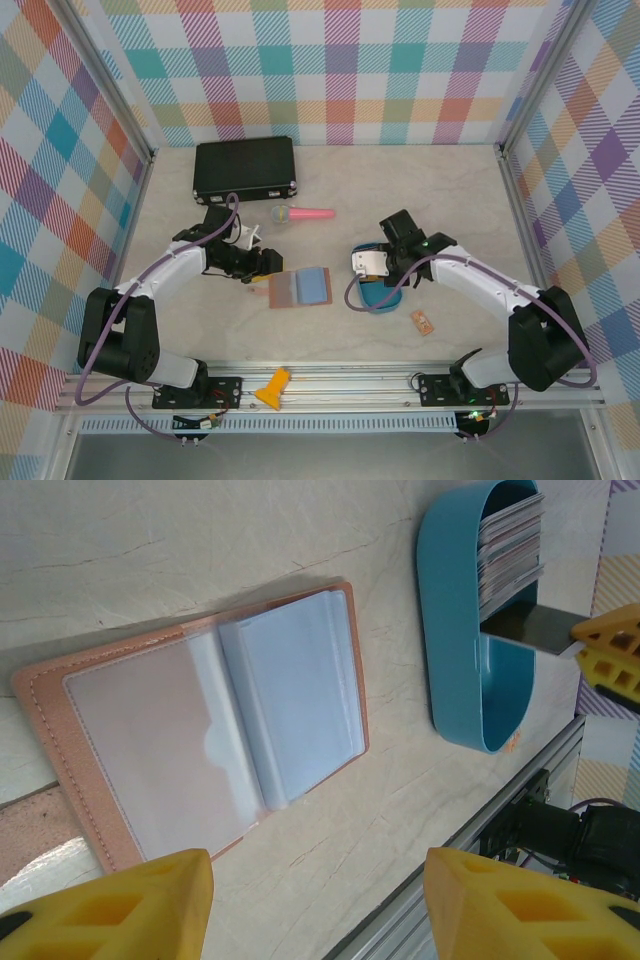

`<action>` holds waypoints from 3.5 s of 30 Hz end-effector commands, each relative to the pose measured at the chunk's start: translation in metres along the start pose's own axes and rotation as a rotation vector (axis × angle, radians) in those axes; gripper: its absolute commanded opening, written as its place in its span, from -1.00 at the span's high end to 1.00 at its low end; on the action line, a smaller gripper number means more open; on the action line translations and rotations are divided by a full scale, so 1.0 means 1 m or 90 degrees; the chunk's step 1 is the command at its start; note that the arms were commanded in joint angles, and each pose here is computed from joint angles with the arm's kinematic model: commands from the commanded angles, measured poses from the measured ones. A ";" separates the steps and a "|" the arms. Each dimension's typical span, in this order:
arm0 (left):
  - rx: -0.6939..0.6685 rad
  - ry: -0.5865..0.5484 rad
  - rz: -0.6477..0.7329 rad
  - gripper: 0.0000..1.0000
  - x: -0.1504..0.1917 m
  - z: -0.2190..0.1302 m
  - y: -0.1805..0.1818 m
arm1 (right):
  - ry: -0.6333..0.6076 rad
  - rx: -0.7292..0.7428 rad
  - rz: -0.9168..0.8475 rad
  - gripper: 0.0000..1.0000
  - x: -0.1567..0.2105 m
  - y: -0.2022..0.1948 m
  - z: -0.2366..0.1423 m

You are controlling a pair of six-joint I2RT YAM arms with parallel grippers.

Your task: Put the credit cards into the card holder

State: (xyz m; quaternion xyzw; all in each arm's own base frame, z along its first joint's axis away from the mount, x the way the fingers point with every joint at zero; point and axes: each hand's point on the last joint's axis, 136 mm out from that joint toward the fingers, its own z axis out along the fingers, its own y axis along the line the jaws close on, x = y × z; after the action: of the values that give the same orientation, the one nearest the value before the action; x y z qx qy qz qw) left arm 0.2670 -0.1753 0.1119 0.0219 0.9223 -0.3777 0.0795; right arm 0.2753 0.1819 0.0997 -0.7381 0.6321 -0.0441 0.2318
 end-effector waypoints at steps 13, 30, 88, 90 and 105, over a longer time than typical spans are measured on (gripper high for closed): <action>0.005 0.001 0.014 -0.16 -0.004 0.002 -0.003 | -0.061 -0.085 0.062 0.90 -0.011 0.008 -0.011; 0.010 0.005 0.011 -0.16 -0.003 0.003 -0.003 | -0.063 -0.101 0.095 0.82 -0.010 0.020 -0.018; 0.013 0.005 0.011 -0.16 -0.003 0.003 -0.004 | -0.024 -0.208 0.041 -0.58 0.003 0.040 0.050; 0.013 0.005 0.010 -0.16 -0.003 0.003 -0.004 | -0.022 -0.200 0.046 -0.37 0.003 0.038 0.051; 0.012 0.012 0.005 -0.16 -0.002 0.006 -0.001 | -0.022 -0.135 0.045 0.51 0.004 0.019 0.047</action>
State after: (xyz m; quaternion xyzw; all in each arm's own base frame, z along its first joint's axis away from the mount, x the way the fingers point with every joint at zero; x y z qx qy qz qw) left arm 0.2667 -0.1757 0.1039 0.0170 0.9239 -0.3765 0.0657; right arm 0.2676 0.1909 0.0498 -0.7389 0.6542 0.0601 0.1499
